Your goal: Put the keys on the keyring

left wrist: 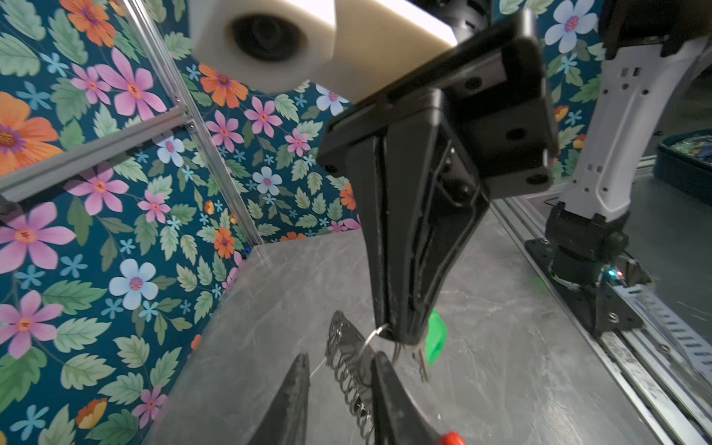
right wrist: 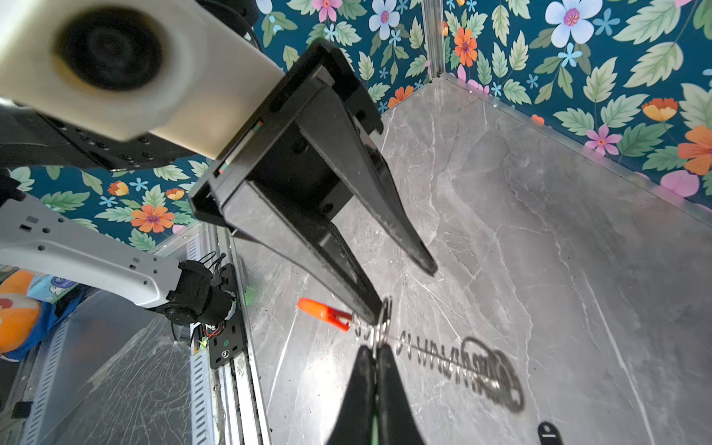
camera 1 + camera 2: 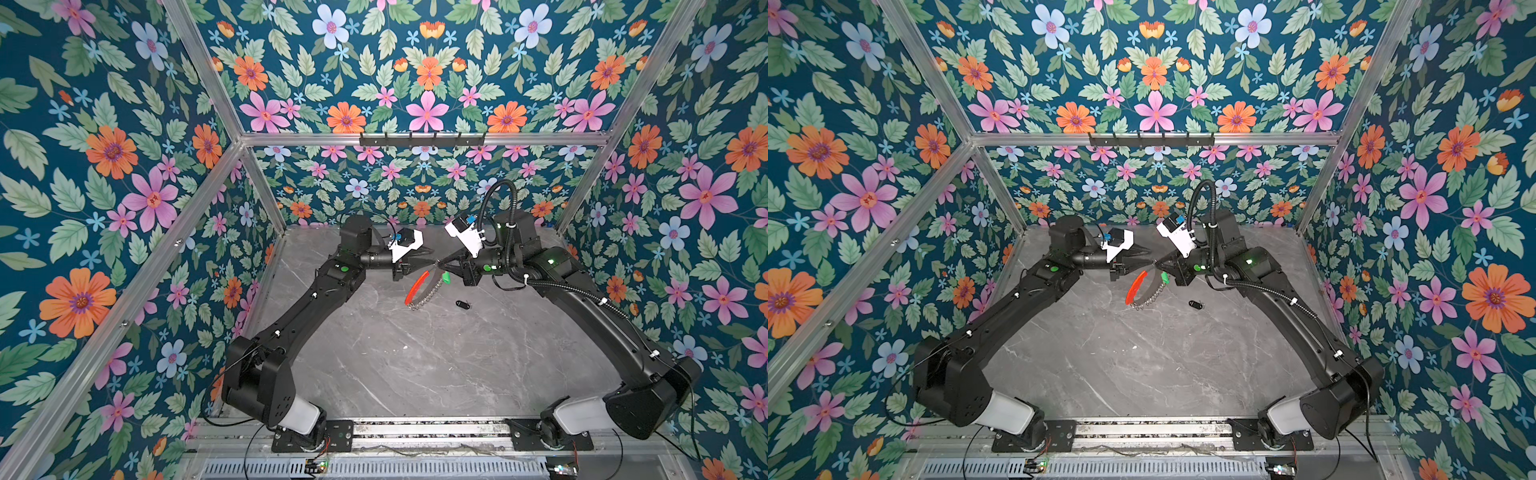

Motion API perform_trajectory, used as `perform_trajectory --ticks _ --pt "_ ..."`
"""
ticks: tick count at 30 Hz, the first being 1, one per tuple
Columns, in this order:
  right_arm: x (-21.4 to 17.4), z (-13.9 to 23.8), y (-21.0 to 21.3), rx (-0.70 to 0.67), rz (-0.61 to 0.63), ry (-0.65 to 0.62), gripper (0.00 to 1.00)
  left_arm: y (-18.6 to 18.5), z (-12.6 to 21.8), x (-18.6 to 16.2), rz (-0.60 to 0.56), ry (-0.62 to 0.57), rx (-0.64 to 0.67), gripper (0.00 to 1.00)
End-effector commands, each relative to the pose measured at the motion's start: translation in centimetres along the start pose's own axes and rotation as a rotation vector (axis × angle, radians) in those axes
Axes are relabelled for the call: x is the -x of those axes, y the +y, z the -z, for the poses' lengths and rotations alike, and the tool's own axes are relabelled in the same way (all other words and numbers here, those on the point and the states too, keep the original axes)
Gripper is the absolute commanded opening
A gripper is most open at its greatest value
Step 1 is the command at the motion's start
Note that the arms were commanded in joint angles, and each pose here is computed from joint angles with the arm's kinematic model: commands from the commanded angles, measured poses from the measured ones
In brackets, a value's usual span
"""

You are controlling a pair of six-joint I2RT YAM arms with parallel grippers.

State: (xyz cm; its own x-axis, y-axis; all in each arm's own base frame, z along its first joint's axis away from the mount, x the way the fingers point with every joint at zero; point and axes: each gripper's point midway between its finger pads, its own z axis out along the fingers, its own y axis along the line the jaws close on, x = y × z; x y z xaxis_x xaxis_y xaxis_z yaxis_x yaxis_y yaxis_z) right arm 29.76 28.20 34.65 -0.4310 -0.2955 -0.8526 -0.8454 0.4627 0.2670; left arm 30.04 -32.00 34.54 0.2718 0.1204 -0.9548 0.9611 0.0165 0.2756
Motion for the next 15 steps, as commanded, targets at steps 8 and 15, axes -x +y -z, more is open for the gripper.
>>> perform_trajectory --ticks 8,15 --pt "0.4 0.1 0.9 0.024 0.053 0.0 0.0 -1.1 0.1 0.1 -0.011 -0.006 -0.085 0.29" --pt "0.2 -0.3 1.1 0.031 0.056 0.014 0.0 -1.0 0.1 0.6 -0.02 -0.014 -0.088 0.26"
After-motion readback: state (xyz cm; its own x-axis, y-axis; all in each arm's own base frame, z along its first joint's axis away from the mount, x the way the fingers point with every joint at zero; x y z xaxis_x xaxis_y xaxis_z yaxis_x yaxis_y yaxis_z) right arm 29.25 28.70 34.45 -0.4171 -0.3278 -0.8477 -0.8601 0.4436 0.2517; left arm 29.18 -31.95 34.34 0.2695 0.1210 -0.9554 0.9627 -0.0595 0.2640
